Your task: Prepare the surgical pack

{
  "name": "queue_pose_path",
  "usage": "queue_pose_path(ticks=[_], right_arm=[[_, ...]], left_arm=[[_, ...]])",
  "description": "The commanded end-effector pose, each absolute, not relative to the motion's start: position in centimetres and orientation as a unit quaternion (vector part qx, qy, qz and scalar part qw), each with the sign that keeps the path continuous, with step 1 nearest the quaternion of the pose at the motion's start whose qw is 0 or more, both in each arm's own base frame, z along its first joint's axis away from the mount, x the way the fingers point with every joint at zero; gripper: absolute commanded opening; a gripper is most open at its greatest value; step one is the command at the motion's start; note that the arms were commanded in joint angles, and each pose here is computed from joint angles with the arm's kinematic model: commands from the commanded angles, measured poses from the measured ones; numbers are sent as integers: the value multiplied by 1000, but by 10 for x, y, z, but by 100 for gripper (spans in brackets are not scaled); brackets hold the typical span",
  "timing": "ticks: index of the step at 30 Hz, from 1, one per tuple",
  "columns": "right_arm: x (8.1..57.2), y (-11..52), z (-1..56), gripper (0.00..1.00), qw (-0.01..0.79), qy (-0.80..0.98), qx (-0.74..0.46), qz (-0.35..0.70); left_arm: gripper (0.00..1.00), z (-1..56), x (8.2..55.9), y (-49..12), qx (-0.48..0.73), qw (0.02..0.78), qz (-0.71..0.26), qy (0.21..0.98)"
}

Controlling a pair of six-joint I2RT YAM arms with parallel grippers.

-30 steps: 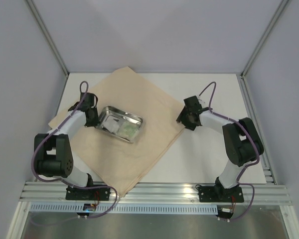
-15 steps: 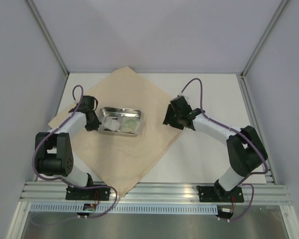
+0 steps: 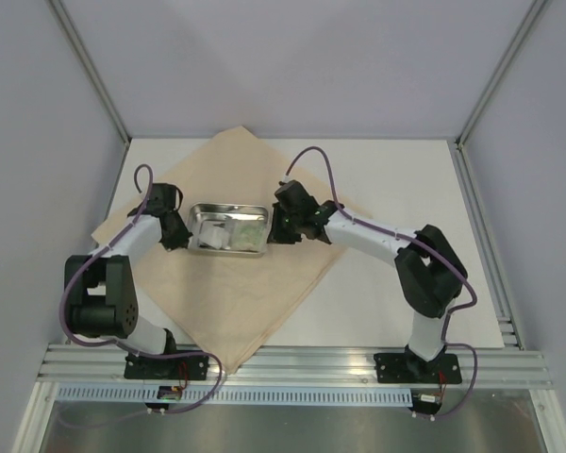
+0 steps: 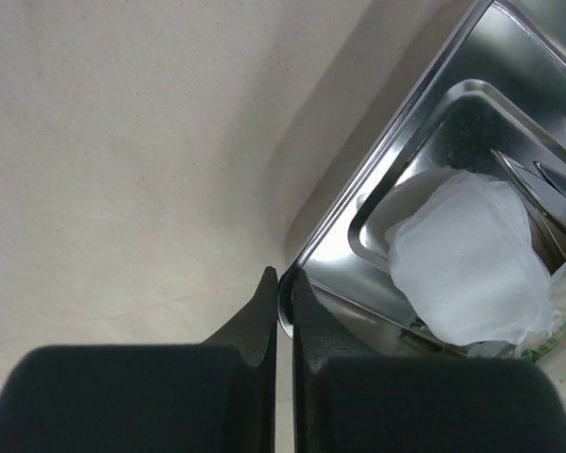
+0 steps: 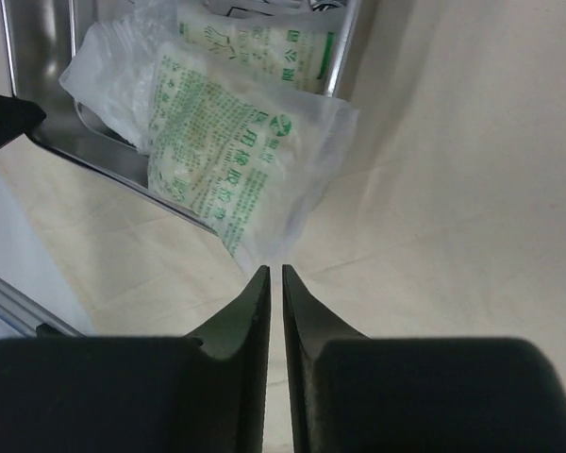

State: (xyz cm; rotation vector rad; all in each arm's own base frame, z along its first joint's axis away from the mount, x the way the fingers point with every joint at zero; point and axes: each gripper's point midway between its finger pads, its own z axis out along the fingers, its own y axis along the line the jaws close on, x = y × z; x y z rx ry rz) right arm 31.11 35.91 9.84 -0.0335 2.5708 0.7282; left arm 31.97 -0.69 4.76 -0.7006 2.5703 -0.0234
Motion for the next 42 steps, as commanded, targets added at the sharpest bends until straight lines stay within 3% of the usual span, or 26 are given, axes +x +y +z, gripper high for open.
queue_pose_path(ticks=[1, 11, 21, 28, 34, 36, 40, 42], right_arm=[[318, 379, 105, 10, 234, 929, -27, 285], [339, 405, 74, 9, 206, 942, -40, 264], [353, 416, 89, 11, 217, 939, -62, 261], [339, 395, 149, 26, 266, 919, -65, 283], [312, 369, 164, 38, 267, 917, -68, 288], [297, 352, 146, 41, 254, 926, -69, 271], [283, 303, 139, 66, 269, 933, -47, 233], [287, 277, 140, 70, 275, 935, -19, 225]], left_arm=[[0, 54, 316, -16, -258, 236, -33, 937], [0, 59, 314, -24, -260, 238, -57, 934], [0, 61, 300, -26, -247, 209, -56, 945], [0, 68, 280, -30, -236, 182, -62, 953], [0, 66, 274, -32, -242, 185, -68, 950], [10, 68, 273, -32, -242, 189, -68, 949], [55, 73, 274, -29, -239, 196, -62, 949], [62, 78, 275, -28, -238, 203, -62, 948]])
